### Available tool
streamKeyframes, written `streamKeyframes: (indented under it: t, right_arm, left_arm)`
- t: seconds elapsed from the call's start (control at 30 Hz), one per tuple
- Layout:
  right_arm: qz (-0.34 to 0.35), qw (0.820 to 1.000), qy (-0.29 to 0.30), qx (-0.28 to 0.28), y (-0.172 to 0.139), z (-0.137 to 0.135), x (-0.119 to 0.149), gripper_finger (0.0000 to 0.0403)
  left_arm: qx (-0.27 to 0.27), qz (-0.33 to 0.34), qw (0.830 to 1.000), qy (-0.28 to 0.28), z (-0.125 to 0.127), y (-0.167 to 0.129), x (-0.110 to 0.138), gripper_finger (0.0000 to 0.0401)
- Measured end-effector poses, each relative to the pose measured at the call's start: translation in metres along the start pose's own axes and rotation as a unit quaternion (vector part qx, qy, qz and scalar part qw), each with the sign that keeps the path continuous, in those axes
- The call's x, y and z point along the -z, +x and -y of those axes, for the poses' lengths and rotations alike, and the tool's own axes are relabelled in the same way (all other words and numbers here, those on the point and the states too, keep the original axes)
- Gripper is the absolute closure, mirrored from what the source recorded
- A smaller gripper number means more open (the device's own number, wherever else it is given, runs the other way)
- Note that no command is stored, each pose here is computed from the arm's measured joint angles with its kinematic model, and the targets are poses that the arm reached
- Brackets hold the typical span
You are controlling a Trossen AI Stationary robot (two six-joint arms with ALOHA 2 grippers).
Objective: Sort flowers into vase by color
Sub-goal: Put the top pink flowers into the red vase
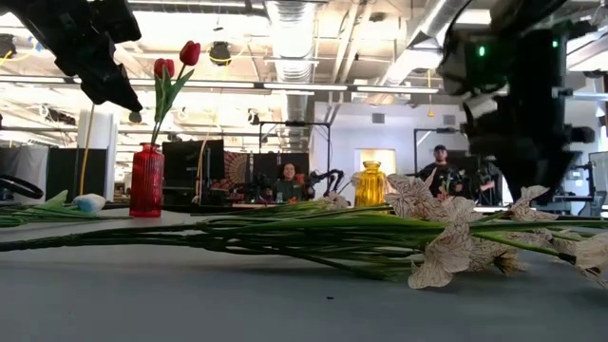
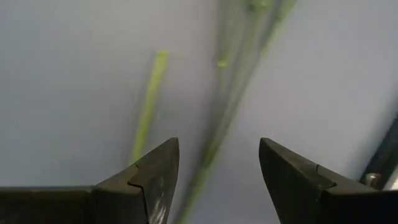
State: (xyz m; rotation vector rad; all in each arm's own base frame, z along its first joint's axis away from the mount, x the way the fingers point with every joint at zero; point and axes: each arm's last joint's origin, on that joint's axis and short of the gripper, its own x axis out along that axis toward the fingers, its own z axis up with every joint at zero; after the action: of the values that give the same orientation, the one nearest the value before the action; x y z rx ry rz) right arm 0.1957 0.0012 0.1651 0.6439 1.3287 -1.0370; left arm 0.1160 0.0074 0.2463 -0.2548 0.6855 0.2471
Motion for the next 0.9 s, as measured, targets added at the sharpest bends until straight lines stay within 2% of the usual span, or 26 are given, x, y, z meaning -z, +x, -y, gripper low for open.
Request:
streamKeyframes:
  t: [0.27,0.57,0.7,0.9]
  right_arm:
    - [0.003,1.000,0.006,-0.011,0.015,0.002,-0.002,0.0154]
    - [-0.014,0.999,-0.004,0.029,0.030,-0.002,-0.008,0.0161]
    - [-0.033,0.999,-0.002,0.028,0.034,-0.001,-0.011,0.0210]
    - [-0.042,0.998,0.025,0.026,0.035,0.003,-0.016,0.0339]
  left_arm:
    - [-0.003,0.001,1.000,0.000,0.000,0.000,0.000,0.0279]
    - [-0.008,0.003,1.000,-0.002,0.000,0.000,0.000,0.0280]
    - [-0.008,0.003,1.000,-0.003,0.000,0.000,0.000,0.0280]
    - [-0.009,0.002,1.000,-0.005,-0.001,0.000,0.000,0.0280]
